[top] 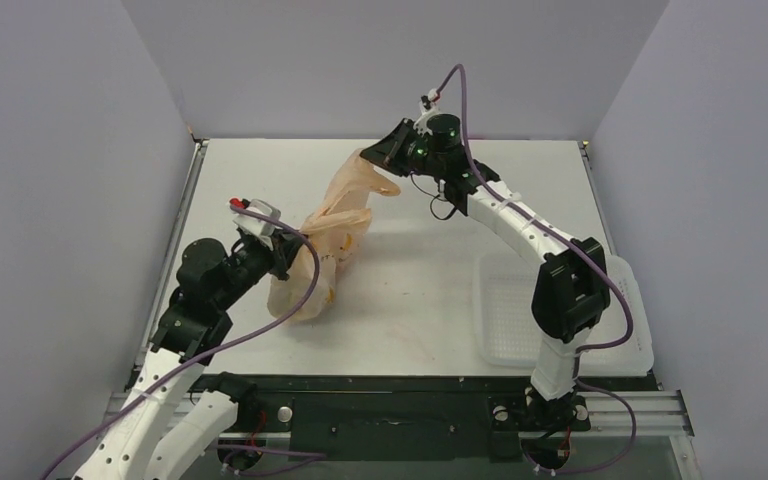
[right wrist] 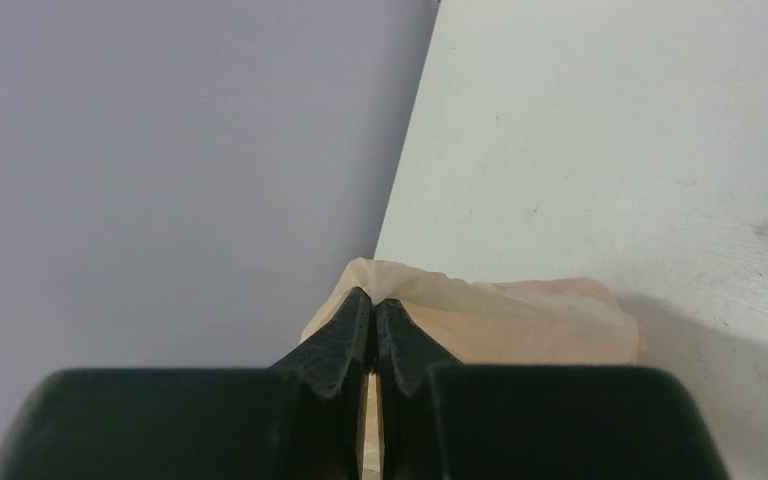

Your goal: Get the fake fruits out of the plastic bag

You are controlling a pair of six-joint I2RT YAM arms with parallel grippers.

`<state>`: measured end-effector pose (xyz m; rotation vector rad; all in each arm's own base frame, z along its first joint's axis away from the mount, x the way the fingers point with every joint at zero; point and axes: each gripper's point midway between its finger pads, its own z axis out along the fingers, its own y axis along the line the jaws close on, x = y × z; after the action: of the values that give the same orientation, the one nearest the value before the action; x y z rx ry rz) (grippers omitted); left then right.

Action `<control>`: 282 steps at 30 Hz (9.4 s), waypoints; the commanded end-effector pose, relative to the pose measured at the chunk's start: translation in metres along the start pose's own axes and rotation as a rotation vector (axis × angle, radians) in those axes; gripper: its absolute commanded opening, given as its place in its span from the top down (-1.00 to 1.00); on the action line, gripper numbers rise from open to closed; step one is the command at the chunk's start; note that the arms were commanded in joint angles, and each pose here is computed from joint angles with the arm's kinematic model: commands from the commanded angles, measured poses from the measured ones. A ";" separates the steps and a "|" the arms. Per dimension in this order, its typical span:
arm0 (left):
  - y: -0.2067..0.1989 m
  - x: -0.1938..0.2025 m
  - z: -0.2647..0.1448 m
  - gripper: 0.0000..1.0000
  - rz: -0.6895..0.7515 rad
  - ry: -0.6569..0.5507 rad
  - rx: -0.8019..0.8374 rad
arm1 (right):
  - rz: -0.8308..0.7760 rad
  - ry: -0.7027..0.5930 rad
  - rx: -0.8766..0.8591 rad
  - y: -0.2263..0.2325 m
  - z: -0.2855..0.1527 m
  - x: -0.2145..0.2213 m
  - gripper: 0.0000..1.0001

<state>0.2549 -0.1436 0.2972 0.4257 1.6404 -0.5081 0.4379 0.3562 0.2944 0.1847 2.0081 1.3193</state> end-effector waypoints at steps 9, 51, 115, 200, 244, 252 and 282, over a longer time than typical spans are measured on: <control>-0.050 0.012 0.025 1.00 -0.027 0.083 0.343 | -0.293 0.091 0.144 -0.008 -0.031 0.019 -0.12; -0.058 0.028 0.032 1.00 -0.029 0.153 0.380 | -0.713 0.096 -0.253 0.065 -0.174 0.140 -0.50; 0.132 0.033 0.075 1.00 -0.266 0.242 -0.477 | -0.887 0.375 0.023 -0.006 -0.149 0.279 1.00; -0.026 0.010 0.073 0.28 -0.157 0.201 0.314 | -0.202 0.148 -0.162 0.025 -0.083 0.162 1.00; 0.155 -0.045 -0.048 1.00 -0.116 -0.206 -0.883 | -0.353 -0.109 0.408 -0.101 -0.164 0.028 1.00; 0.079 -0.018 0.042 1.00 -0.118 -0.015 -0.300 | -0.431 0.150 0.386 -0.103 -0.124 0.078 0.68; 0.068 -0.016 0.049 1.00 -0.137 -0.002 -0.230 | -0.828 0.321 0.204 -0.039 -0.086 0.258 0.51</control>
<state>0.3326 -0.1142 0.2645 0.1497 1.8207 -0.4030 0.2240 0.3745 0.2132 -0.6797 2.0762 0.7274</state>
